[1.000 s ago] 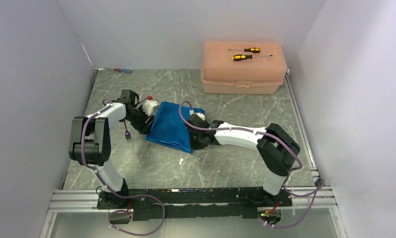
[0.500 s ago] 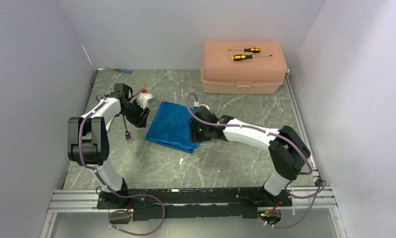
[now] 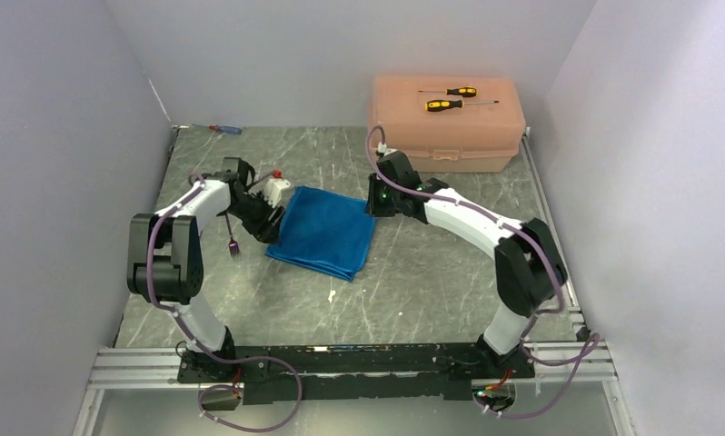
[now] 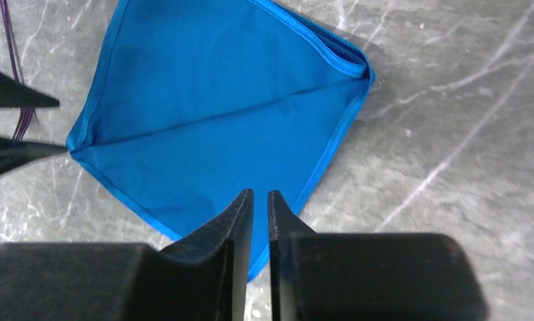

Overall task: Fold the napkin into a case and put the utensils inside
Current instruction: Fold the top corner of the square-folded napkin at the center of the board, then smooth out the upper triangle-folded napkin at the center of the board.

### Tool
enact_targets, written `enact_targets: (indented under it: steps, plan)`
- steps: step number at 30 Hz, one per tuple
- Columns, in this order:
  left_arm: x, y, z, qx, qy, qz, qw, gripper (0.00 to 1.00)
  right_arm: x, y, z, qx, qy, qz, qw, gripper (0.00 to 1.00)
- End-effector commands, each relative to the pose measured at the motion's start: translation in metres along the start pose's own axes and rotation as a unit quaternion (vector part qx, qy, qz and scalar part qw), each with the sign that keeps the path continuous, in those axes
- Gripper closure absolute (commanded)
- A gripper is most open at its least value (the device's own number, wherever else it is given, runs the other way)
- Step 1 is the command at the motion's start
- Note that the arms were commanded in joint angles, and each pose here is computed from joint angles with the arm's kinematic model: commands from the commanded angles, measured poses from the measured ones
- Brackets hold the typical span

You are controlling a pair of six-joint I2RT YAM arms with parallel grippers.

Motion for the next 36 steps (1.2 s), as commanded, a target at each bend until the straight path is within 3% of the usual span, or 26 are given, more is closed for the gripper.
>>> enact_targets:
  steps: [1, 9, 24, 30, 32, 36]
  plan:
    - [-0.016, -0.004, -0.007, 0.008, -0.008, -0.031, 0.999, 0.43, -0.006, -0.029, 0.019, -0.012, -0.002, 0.041, 0.999, 0.87]
    - [-0.006, -0.012, -0.007, 0.018, -0.016, -0.001, 1.0, 0.44, -0.033, -0.071, 0.028, 0.018, -0.023, 0.083, 0.996, 0.98]
    - [0.008, -0.027, -0.02, 0.048, -0.014, 0.026, 0.998, 0.62, -0.063, -0.107, 0.018, 0.03, -0.053, 0.091, 0.994, 1.0]
    - [0.009, -0.027, -0.023, 0.049, -0.001, 0.008, 0.999, 0.78, -0.069, -0.111, 0.017, 0.024, -0.052, 0.079, 0.995, 1.0]
    - [0.009, -0.026, -0.023, 0.047, 0.007, 0.002, 0.999, 0.87, -0.068, -0.11, 0.019, 0.018, -0.051, 0.074, 0.996, 1.0]
    - [0.014, -0.016, -0.02, 0.025, 0.037, -0.023, 0.999, 0.91, -0.05, -0.095, 0.023, -0.011, -0.031, 0.077, 0.996, 1.0]
Point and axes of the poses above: each gripper's point midway between its finger pads, its own y axis back along the fingers, its own x axis along the line the jaws close on, z = x × y, the point moved 10 cm from there along y, back along the fingers, and after that the axes turned 2 degrees about -y, right-handed, at the moved point
